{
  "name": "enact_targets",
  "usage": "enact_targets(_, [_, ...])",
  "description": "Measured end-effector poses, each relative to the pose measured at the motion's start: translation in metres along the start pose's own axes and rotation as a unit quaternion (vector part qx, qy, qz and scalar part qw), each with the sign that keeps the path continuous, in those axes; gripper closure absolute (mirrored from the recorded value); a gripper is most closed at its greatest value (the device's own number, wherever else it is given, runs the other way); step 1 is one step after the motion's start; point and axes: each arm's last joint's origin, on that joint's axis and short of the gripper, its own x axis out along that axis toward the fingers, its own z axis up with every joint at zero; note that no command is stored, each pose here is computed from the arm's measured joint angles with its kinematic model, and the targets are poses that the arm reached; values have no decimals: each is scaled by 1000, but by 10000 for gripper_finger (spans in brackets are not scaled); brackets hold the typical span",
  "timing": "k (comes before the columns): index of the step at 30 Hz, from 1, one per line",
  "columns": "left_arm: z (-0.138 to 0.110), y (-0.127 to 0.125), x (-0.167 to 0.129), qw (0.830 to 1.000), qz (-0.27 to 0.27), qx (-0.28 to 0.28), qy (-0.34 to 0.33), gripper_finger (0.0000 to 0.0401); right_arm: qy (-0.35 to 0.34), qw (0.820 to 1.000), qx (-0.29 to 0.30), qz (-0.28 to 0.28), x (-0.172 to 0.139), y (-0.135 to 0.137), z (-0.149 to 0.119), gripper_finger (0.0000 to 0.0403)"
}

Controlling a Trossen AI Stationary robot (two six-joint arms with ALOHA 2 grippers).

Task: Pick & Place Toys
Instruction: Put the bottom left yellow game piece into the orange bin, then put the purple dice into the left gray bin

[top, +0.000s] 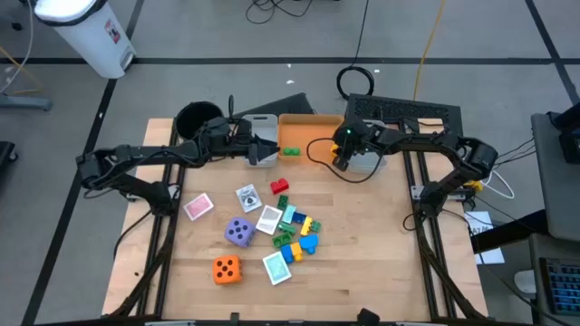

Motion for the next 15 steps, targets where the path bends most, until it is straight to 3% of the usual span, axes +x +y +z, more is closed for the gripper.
enact_targets(8, [0,0,0,1000,0,-1,0,146,0,1000,-3,0,0,0,0,236])
enact_targets(15, [0,0,0,1000,0,-3,0,146,-16,1000,-1,-3,-2,-1,3,230])
